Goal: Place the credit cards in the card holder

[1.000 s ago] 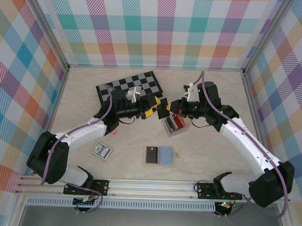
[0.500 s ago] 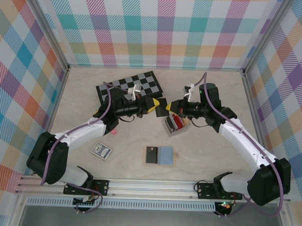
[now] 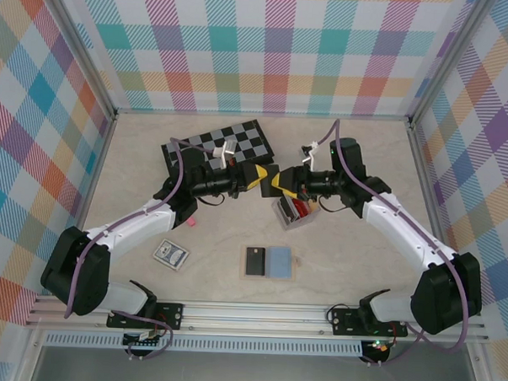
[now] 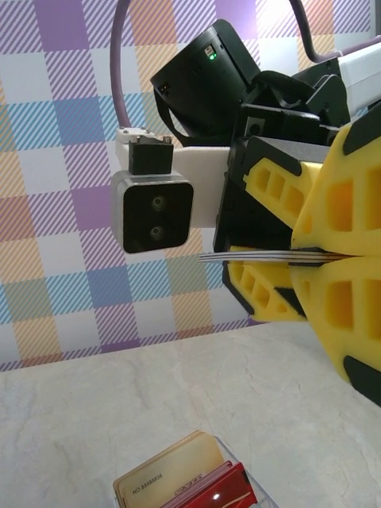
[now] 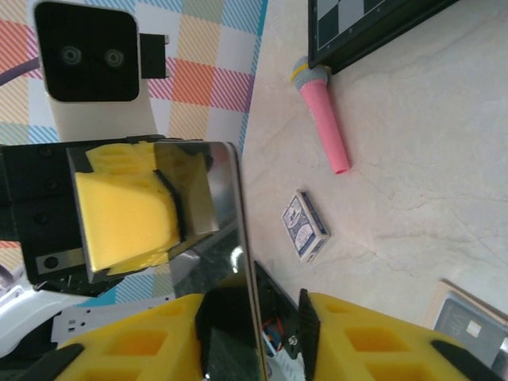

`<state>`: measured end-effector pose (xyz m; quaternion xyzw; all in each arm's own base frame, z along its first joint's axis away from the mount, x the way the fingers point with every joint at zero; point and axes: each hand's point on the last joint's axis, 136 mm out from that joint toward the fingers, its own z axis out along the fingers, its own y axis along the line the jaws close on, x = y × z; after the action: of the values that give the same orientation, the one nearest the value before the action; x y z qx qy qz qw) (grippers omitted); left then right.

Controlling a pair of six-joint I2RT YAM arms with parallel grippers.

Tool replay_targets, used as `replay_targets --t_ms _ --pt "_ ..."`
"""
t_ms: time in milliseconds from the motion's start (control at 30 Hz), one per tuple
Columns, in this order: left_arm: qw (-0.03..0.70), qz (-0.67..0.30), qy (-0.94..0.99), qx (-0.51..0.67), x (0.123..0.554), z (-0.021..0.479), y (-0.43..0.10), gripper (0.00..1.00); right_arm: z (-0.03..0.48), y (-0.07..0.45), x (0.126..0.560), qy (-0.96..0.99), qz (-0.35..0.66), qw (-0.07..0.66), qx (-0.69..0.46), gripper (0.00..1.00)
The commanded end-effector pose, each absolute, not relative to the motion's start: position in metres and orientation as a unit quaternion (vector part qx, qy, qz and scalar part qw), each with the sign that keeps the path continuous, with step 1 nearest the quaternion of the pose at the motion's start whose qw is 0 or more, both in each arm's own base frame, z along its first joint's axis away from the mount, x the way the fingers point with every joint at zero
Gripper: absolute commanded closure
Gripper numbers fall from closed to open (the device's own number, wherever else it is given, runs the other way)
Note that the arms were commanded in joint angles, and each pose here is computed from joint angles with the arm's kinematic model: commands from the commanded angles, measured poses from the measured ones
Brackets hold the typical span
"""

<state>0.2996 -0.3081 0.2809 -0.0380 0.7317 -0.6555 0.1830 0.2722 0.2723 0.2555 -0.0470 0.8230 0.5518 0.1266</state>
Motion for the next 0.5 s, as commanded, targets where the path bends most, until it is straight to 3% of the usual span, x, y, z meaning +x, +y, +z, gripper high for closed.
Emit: replay_targets --t_ms 0,100,467 --pt "0.193 -0.692 0.696 -0.001 0.286 0.316 -0.312 0.99 0.249 0.270 0.276 0.836 0.531 0.128 -0.046 0.75" --pt "0.189 -0.696 0.693 -0.001 0.286 0.318 -0.313 0.94 0.238 0.266 0.278 0.847 0.515 0.126 -0.032 0.79" --pt "0.188 -0.700 0.689 0.007 0.281 0.320 -0.313 0.88 0.218 0.252 0.289 0.867 0.478 0.134 0.036 0.79"
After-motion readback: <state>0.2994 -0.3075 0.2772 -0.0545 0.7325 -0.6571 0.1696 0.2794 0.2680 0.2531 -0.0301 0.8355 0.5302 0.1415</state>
